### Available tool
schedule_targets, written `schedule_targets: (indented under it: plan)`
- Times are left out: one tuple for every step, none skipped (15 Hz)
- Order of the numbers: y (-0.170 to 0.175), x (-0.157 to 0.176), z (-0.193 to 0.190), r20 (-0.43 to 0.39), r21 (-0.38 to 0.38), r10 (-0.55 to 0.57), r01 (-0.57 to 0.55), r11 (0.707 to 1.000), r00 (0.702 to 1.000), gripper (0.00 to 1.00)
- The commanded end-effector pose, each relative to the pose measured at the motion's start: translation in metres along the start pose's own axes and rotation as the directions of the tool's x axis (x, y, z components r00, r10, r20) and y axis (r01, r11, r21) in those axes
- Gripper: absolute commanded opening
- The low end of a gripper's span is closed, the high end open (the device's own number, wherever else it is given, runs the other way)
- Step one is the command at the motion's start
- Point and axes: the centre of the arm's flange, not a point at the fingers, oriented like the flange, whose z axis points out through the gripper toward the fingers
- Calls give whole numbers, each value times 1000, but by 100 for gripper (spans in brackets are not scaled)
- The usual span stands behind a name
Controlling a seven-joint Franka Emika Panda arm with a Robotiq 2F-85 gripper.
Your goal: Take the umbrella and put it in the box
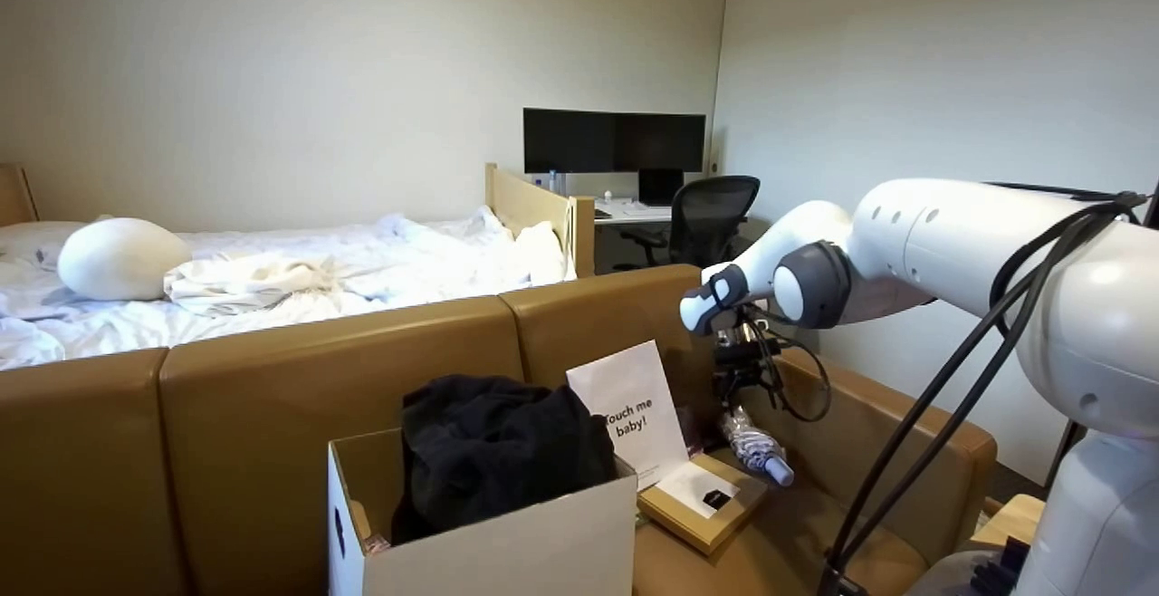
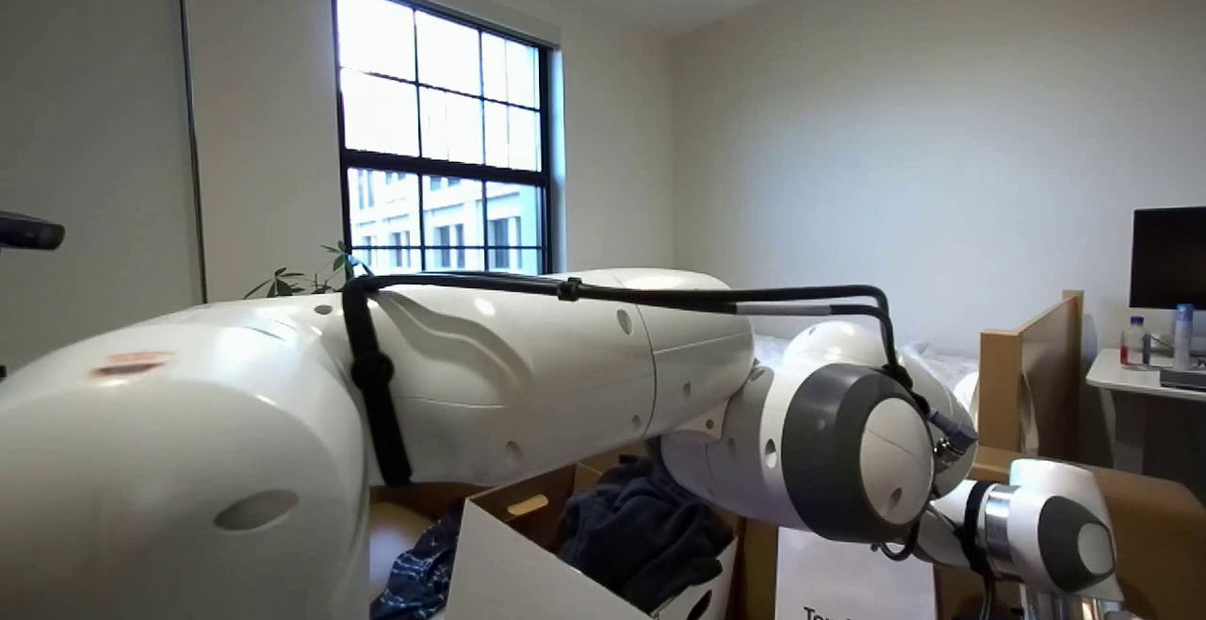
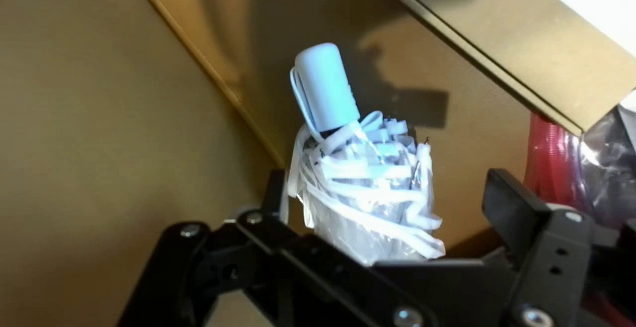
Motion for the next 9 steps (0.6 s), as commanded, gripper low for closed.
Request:
schedule_targets:
  plan:
    - [-21, 64, 38, 14, -18, 112, -112, 994, 994, 100]
    - [-18, 65, 40, 27, -3, 153, -153, 988, 988, 100]
    - [-12, 66, 39, 78, 8, 191, -192, 981, 978, 100]
    - [-8, 67, 39, 117, 14, 219, -223, 975, 969, 100]
    - [7, -7, 24, 57, -1, 152, -152, 988, 987, 100]
    - [9, -7, 24, 64, -1, 160, -160, 987, 985, 100]
    - [9, -6, 24, 63, 0, 160, -160, 987, 985, 100]
    - [8, -7, 23, 62, 0, 158, -159, 987, 985, 100]
    - [6, -7, 23, 61, -1, 156, -156, 988, 986, 100]
